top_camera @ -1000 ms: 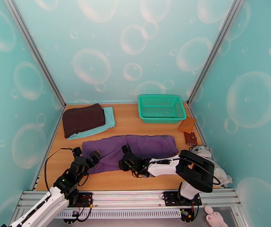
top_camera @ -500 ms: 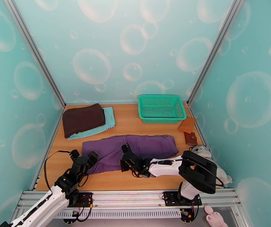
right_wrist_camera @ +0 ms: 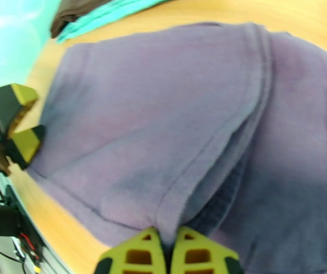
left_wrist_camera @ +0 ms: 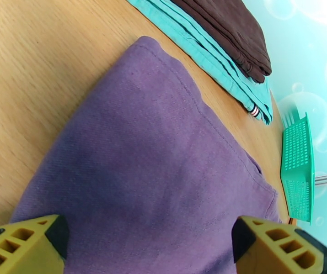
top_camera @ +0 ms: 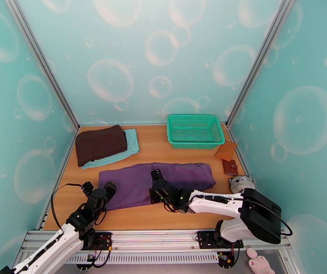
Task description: Fold and stack the trousers
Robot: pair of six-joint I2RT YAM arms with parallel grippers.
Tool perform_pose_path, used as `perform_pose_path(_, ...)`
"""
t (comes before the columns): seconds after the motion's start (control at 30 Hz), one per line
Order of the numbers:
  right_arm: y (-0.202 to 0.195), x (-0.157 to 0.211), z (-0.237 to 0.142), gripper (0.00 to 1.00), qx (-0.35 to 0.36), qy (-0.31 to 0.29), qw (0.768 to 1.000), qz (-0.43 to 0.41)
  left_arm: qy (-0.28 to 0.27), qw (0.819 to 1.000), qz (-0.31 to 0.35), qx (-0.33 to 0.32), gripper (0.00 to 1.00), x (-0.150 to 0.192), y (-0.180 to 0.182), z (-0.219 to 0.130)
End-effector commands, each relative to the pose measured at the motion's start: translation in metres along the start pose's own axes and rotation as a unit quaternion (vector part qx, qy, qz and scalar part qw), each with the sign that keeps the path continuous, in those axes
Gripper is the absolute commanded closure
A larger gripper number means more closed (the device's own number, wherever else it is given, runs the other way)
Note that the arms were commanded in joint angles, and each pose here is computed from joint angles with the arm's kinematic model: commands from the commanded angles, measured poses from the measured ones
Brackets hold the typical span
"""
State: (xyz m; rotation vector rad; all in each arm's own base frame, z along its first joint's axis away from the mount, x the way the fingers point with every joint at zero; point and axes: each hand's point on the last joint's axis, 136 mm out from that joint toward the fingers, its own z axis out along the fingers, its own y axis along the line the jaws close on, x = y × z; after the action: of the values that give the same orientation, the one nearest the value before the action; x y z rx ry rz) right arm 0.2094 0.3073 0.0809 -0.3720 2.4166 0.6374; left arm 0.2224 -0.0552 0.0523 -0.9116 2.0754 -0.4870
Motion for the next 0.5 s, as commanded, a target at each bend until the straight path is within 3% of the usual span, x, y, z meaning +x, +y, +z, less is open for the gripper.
perform_pose_path(0.0,-0.022,0.017,-0.009,1.0,0.028,0.017,0.999,-0.004,0.007,0.998,0.012,-0.059,0.01,0.005,0.028,0.001)
perform_pose_path(0.07,-0.027,0.022,-0.012,1.0,0.032,0.02,0.999,0.0,0.007,0.998,0.012,-0.058,0.01,0.005,0.027,0.001)
perform_pose_path(0.13,-0.032,0.024,-0.016,0.83,0.04,0.019,0.999,0.004,0.008,0.999,0.023,-0.048,0.01,0.003,0.021,0.0)
perform_pose_path(0.23,-0.032,0.018,-0.025,0.68,0.04,0.005,0.999,0.003,0.018,0.998,0.061,-0.01,0.01,0.001,-0.003,-0.003)
perform_pose_path(0.47,-0.015,-0.039,-0.04,0.55,-0.003,-0.053,0.998,-0.034,0.01,0.986,0.135,0.093,0.01,-0.011,-0.065,-0.017)
